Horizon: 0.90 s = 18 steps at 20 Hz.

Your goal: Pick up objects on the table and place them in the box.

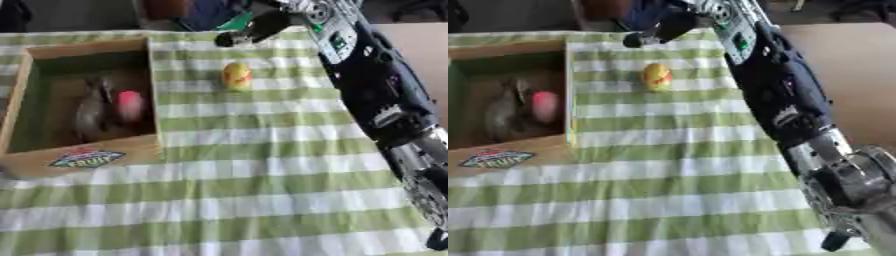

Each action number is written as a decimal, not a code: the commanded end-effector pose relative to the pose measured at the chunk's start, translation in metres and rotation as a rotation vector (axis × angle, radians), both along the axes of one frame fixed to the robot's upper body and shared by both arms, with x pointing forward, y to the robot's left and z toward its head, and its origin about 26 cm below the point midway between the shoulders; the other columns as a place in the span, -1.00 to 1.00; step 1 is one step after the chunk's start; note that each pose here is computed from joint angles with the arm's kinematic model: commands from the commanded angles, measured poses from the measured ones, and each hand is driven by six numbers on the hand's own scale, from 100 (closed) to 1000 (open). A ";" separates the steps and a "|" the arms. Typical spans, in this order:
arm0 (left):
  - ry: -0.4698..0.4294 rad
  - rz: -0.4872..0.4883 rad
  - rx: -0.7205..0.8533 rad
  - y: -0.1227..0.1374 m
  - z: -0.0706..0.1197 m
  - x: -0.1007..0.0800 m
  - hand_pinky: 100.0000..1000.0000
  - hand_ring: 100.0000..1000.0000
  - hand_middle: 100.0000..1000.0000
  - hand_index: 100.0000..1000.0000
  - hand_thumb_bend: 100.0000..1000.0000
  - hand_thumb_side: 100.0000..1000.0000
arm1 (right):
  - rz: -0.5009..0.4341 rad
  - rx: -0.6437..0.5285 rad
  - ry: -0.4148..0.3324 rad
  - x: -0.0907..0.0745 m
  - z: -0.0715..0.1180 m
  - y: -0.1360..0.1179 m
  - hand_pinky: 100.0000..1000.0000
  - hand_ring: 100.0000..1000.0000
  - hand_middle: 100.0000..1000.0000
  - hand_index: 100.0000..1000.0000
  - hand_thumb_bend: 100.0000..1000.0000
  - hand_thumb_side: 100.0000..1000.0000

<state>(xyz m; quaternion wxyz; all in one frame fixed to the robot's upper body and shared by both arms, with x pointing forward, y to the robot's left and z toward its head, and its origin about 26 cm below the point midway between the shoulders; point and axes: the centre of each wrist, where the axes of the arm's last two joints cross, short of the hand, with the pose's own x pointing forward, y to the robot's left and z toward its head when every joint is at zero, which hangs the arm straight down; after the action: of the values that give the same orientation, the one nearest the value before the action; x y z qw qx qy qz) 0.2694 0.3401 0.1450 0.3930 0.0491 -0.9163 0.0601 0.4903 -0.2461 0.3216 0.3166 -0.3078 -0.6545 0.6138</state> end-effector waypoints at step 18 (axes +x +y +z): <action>-0.031 0.000 0.030 0.000 0.009 -0.001 0.18 0.43 0.31 0.43 -1.00 0.98 | -0.105 -0.051 0.067 0.007 -0.024 -0.026 0.42 0.63 0.27 0.73 0.25 0.05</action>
<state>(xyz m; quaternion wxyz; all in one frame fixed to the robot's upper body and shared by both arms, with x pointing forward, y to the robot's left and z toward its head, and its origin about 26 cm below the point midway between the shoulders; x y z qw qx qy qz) 0.2699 0.3396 0.1456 0.3917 0.0503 -0.9171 0.0554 0.4988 -0.2664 0.2857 0.3683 -0.3124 -0.6089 0.6293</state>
